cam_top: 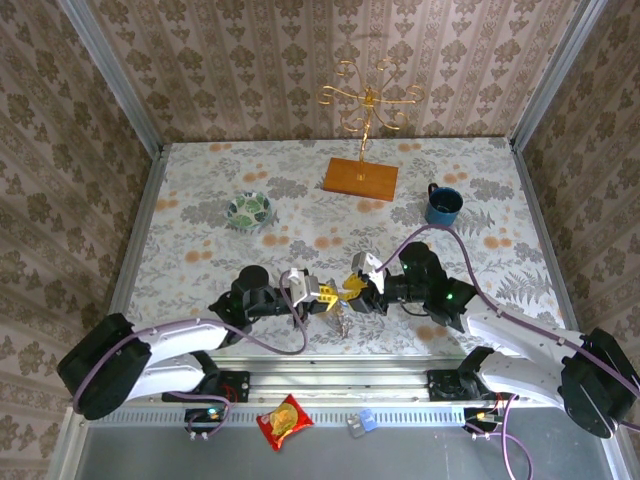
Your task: Put the keys on the keyring
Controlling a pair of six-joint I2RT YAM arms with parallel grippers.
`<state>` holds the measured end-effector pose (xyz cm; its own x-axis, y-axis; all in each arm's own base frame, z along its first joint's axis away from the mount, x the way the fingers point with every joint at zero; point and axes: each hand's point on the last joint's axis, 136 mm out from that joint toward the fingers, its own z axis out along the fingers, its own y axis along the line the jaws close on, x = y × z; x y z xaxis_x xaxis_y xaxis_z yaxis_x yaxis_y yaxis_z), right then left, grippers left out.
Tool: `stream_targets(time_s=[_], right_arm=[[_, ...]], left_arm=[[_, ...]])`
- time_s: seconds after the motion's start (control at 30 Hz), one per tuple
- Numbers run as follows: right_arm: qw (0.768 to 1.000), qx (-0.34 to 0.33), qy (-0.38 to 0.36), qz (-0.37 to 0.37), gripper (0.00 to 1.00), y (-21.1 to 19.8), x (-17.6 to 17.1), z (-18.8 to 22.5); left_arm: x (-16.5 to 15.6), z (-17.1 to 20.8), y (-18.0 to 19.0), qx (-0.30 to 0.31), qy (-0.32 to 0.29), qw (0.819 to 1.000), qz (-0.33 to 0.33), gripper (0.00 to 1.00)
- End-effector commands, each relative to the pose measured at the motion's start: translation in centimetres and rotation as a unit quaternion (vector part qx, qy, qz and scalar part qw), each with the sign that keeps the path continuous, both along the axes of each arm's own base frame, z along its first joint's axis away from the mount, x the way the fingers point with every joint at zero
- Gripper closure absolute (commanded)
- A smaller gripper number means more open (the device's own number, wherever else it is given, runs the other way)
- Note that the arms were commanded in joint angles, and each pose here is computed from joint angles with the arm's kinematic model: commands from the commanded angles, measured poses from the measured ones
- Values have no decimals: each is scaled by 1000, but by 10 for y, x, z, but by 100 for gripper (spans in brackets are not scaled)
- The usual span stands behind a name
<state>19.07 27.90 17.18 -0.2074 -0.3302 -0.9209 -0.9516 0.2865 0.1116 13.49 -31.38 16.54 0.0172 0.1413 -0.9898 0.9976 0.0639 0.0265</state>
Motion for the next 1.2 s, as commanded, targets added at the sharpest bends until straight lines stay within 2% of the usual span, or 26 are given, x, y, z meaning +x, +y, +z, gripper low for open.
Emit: stream_targets(time_s=[0.0, 0.2, 0.3, 0.37, 0.4, 0.5, 0.67, 0.77, 0.9, 1.0, 1.03, 1.13, 1.17], right_arm=[[999, 32, -1, 1, 72, 5, 3, 9], [999, 29, 8, 26, 86, 10, -3, 3], [999, 16, 8, 46, 100, 9, -9, 0], [998, -4, 4, 63, 100, 8, -14, -1], [997, -17, 1, 72, 100, 7, -16, -2], [993, -66, 1, 95, 100, 2, -20, -4], [988, -82, -3, 127, 100, 6, -23, 6], [986, -85, -3, 140, 100, 12, -23, 11], [984, -83, -8, 160, 100, 24, -26, 15], [983, -83, -6, 163, 100, 27, -27, 15], [984, -86, -8, 154, 100, 26, -24, 13], [990, -91, -27, 101, 72, 14, -11, 9], [992, -93, -34, 82, 68, 8, -7, 8]], left_arm=[[-9, 22, -3, -50, -8, 998, -31, 100], [-11, 25, -6, -61, -11, 997, -44, 100], [-9, 26, -6, -65, -12, 997, -40, 100], [-2, 23, -5, -60, -10, 998, -19, 98], [2, 22, -4, -57, -9, 998, -7, 90], [9, 16, -3, -34, -13, 999, 13, 81], [10, -1, -4, 43, -4, 999, 6, 80], [8, -4, -5, 62, 2, 998, -5, 80], [8, -1, -6, 61, 0, 998, -8, 83], [3, 6, -7, 46, -6, 999, -23, 100], [2, 7, -6, 41, -10, 999, -23, 100], [1, 10, -2, 28, -13, 999, -16, 100], [1, 10, -1, 25, -15, 999, -15, 100]])
